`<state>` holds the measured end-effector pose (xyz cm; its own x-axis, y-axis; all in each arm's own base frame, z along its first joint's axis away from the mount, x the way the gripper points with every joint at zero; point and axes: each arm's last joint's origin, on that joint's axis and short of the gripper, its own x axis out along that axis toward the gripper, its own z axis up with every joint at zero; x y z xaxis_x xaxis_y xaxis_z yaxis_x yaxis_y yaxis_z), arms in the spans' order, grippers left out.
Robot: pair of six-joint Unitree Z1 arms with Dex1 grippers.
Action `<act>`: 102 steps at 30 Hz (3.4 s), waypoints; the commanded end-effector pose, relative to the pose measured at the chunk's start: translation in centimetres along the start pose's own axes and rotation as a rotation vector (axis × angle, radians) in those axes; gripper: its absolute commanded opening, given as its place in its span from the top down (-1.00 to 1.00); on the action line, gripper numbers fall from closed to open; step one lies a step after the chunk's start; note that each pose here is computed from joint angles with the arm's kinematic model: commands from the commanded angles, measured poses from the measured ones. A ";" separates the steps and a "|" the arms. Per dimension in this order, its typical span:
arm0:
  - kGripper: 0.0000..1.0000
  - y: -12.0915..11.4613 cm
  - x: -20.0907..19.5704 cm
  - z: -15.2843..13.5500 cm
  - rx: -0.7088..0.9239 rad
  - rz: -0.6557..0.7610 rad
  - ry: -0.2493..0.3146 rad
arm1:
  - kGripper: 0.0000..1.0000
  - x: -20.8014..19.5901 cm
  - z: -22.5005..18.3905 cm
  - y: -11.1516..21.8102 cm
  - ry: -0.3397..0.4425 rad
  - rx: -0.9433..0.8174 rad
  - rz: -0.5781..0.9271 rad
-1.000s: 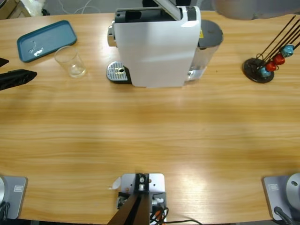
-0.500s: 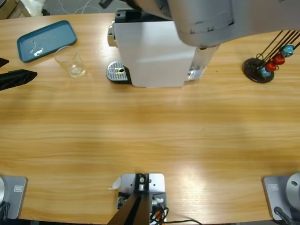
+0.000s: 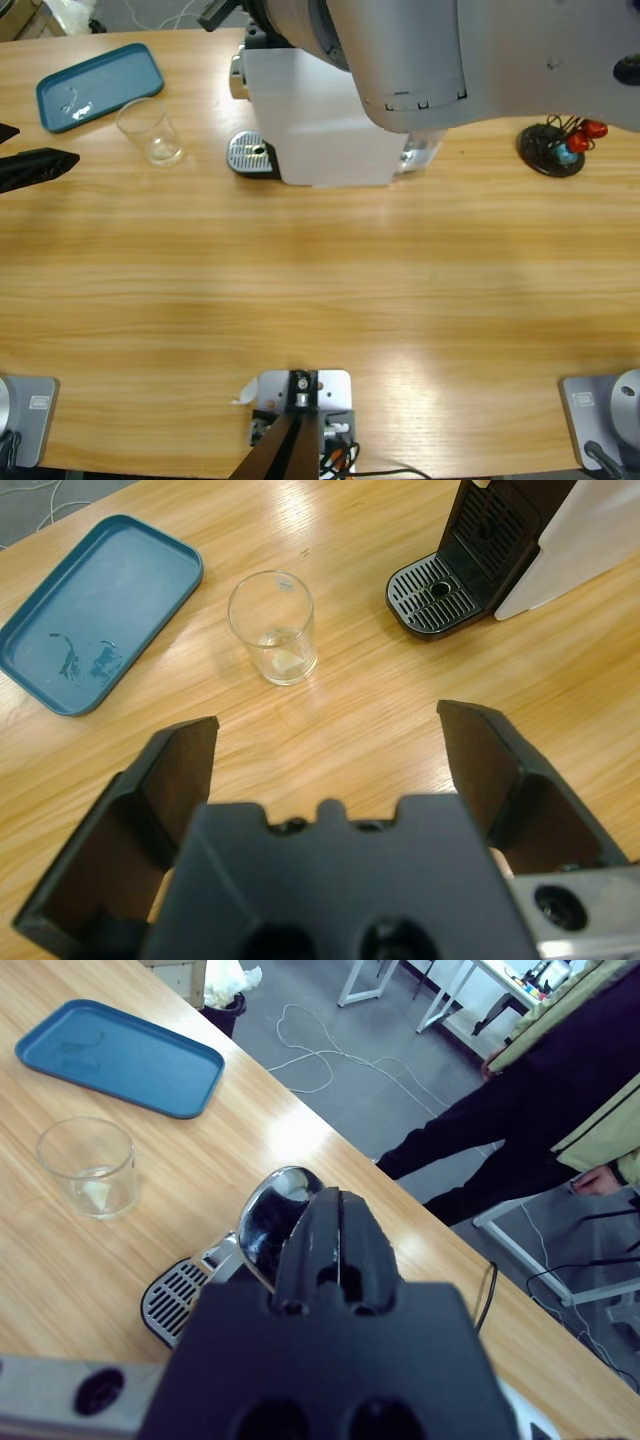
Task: Pour coffee
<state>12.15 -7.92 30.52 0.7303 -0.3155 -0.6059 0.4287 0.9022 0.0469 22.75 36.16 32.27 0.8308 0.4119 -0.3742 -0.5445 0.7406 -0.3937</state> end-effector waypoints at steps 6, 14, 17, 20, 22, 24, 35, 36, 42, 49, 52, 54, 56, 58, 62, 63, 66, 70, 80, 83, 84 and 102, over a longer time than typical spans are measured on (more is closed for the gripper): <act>-0.89 -0.2 0.9 -0.8 -0.002 0.000 0.054 | 1.00 4.0 -8.0 6.0 0.212 -0.116 0.124; -0.89 -0.2 0.8 -0.9 -0.003 0.000 0.052 | 1.00 3.9 -9.0 6.3 0.277 -0.116 0.173; -0.89 -0.1 0.7 -0.9 -0.004 0.000 0.051 | 1.00 3.8 -9.1 6.4 0.285 -0.106 0.188; -0.89 -0.1 0.6 -0.9 -0.006 0.000 0.050 | 1.00 3.8 -9.2 6.4 0.295 -0.100 0.196; -0.89 -0.1 0.6 -1.0 -0.006 0.000 0.050 | 1.00 3.8 -9.3 6.4 0.299 -0.095 0.198; -0.89 -0.1 0.6 -1.0 -0.007 0.000 0.049 | 1.00 3.8 -9.5 6.4 0.305 -0.091 0.197; -0.89 -0.1 0.6 -1.0 -0.006 0.000 0.058 | 1.00 4.7 -9.6 7.0 0.307 -0.072 0.222; -0.89 -0.1 0.6 -1.0 -0.006 -0.001 0.059 | 1.00 4.8 -9.7 7.1 0.309 -0.072 0.228; -0.89 -0.1 0.7 -1.0 -0.006 0.000 0.062 | 1.00 5.4 -10.1 7.2 0.318 -0.068 0.230; -0.89 -0.2 0.9 -0.9 -0.004 -0.004 0.069 | 1.00 2.2 -5.9 4.3 0.189 -0.039 0.276; -0.89 -0.2 0.9 -0.8 -0.004 -0.004 0.070 | 1.00 -3.1 -1.4 1.0 -0.036 0.051 0.604; -0.89 -0.2 1.0 -0.8 -0.004 -0.004 0.071 | 1.00 -5.4 0.5 -1.6 -0.155 0.137 0.830; -0.89 -0.2 1.0 -0.8 -0.004 -0.006 0.071 | 1.00 -6.8 1.1 -2.9 -0.196 0.166 0.901; -0.89 -0.2 1.0 -0.8 -0.006 -0.005 0.071 | 1.00 -7.6 0.8 -3.5 -0.159 0.159 0.880; -0.90 -0.3 0.9 -0.8 -0.007 -0.013 0.069 | 0.99 -9.6 -0.9 -4.8 -0.025 0.135 0.770; -0.94 -0.3 1.0 -0.8 -0.007 -0.014 0.070 | 0.66 -10.1 -1.5 -5.2 0.016 0.124 0.745; -0.99 -0.4 1.7 -0.6 -0.003 -0.012 0.092 | -0.62 -12.5 -3.2 -6.6 0.118 0.110 0.644; -0.99 -0.5 3.4 -0.1 0.022 0.048 0.121 | -1.00 -15.9 -6.2 -8.5 0.231 0.095 0.544; -0.99 1.9 7.3 1.0 -0.068 0.149 0.105 | -1.00 -22.6 -13.6 -11.2 0.237 0.161 0.448; -0.98 2.0 9.6 1.6 -0.108 0.037 0.127 | -1.00 -23.1 -14.4 -11.4 0.246 0.161 0.432; -0.98 1.9 10.5 1.7 -0.118 0.010 0.133 | -1.00 -23.1 -14.6 -11.4 0.253 0.160 0.429; -0.98 3.0 18.4 2.5 -0.160 0.023 0.152 | -1.00 -23.3 -15.8 -11.7 0.260 0.167 0.403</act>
<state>26.14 -10.99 23.65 0.6836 -0.2576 -0.6829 0.3171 0.9476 -0.0401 8.28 10.40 33.23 0.4734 0.5798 -0.6631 -0.7897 0.6128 -0.0280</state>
